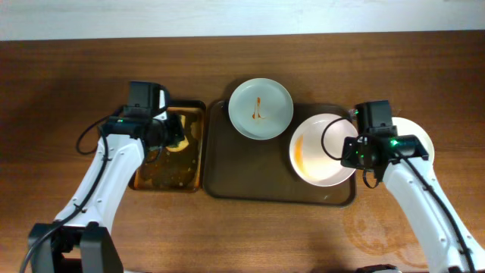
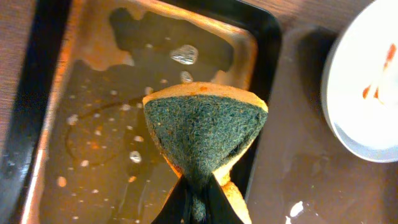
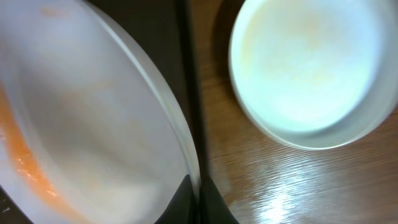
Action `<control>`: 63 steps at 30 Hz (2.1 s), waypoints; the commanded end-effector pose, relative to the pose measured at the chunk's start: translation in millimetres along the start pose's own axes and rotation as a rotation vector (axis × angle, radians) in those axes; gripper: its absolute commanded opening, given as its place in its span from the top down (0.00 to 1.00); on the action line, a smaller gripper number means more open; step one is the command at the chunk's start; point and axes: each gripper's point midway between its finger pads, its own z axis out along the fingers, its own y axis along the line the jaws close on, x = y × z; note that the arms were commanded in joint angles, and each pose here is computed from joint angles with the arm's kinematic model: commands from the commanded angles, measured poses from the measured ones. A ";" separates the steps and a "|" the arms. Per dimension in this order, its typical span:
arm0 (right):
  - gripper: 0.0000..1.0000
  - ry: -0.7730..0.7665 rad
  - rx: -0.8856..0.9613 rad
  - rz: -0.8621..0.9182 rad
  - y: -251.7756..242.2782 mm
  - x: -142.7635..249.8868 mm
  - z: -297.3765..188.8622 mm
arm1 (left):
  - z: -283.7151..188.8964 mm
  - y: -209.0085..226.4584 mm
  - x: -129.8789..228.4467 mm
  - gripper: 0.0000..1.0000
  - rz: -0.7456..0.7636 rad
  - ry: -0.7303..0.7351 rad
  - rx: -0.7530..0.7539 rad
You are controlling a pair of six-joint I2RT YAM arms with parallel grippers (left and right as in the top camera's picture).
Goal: Clean dirty plates on tray and stack at the side
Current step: 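Carry the front-right plate right and stack it on the cleaned plate, then move the right gripper to grip the back plate's rim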
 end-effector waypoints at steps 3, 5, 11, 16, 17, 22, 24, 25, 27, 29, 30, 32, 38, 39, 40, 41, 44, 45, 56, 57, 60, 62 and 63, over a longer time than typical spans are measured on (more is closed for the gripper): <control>0.96 -0.302 0.356 -0.162 -5.9 -38.0 -56.4 | -6.1 17.3 -9.9 1.00 -0.004 -0.029 -0.019; 0.96 -0.438 0.452 -0.243 13.6 -44.8 -82.8 | -6.1 17.3 -10.0 1.00 -0.005 -0.029 -0.019; 0.96 -0.609 0.523 -0.295 39.8 -48.9 -117.0 | -6.1 17.5 -9.1 1.00 -0.005 -0.026 -0.019; 0.96 -0.498 0.386 -0.187 33.3 -46.8 -88.0 | -6.1 17.6 -8.5 1.00 -0.006 -0.023 -0.020; 0.96 -0.399 0.285 -0.085 23.0 -44.9 -65.8 | -6.1 17.8 -7.9 1.00 -0.006 -0.021 -0.021; 0.96 -0.181 0.112 0.242 -48.0 -44.0 -20.7 | -6.1 18.5 -5.4 1.00 -0.007 -0.011 -0.024; 0.96 -0.142 0.079 0.386 -84.8 -41.9 -11.1 | -6.1 18.5 -5.4 1.00 -0.007 -0.011 -0.024; 0.96 -0.128 0.073 0.453 -103.2 -39.4 -6.7 | -6.1 18.5 -5.4 1.00 -0.007 -0.011 -0.024; 0.96 -0.095 0.083 0.569 -138.0 -30.9 3.5 | -6.1 18.5 -5.4 1.00 -0.007 -0.011 -0.024; 0.96 -0.066 0.099 0.648 -162.4 -22.3 14.2 | -6.1 18.5 -5.4 1.00 -0.007 -0.011 -0.024; 0.96 -0.043 0.110 0.697 -178.1 -15.8 24.0 | -6.1 18.6 -5.3 1.00 -0.007 -0.010 -0.024; 0.96 -0.023 0.115 0.737 -189.7 -10.3 33.5 | -6.1 18.8 -4.6 1.00 -0.007 -0.008 -0.025; 0.60 -0.047 0.014 0.787 -193.0 -19.3 45.3 | -6.1 18.8 -4.5 1.00 -0.008 -0.007 -0.025; 0.47 -0.061 -0.049 0.784 -184.7 -26.5 45.0 | -6.1 18.7 -4.5 1.00 -0.008 -0.007 -0.025; 0.14 -0.074 -0.111 0.780 -176.3 -33.1 44.0 | -6.1 18.7 -4.5 1.00 -0.008 -0.007 -0.025; 0.03 -0.082 -0.165 0.776 -168.5 -38.3 42.6 | -6.1 18.8 -4.5 1.00 -0.008 -0.007 -0.025; 0.02 -0.089 -0.340 0.749 -141.8 -50.0 35.4 | -6.1 18.8 -4.5 1.00 -0.008 -0.007 -0.025; 0.05 -0.086 -0.396 0.703 -128.7 -52.7 32.3 | -6.1 18.8 -4.5 1.00 -0.008 -0.007 -0.025; 0.21 -0.116 -0.395 -0.027 58.3 -93.0 -61.1 | -6.1 19.0 -4.0 1.00 -0.008 -0.005 -0.026; 0.21 -0.128 -0.417 -0.057 74.7 -94.5 -61.3 | -6.1 19.0 -3.9 1.00 -0.008 -0.005 -0.026; 0.21 -0.116 -0.452 -0.120 113.9 -95.4 -41.6 | -6.1 19.0 -3.9 1.00 -0.008 -0.005 -0.026; 0.28 -0.074 -0.455 -0.148 134.6 -90.6 -15.1 | -6.1 18.9 -3.9 1.00 -0.007 -0.005 -0.026; 0.31 -0.053 -0.452 -0.130 140.2 -89.7 -1.7 | -6.0 18.6 -3.8 1.00 -0.006 -0.004 -0.025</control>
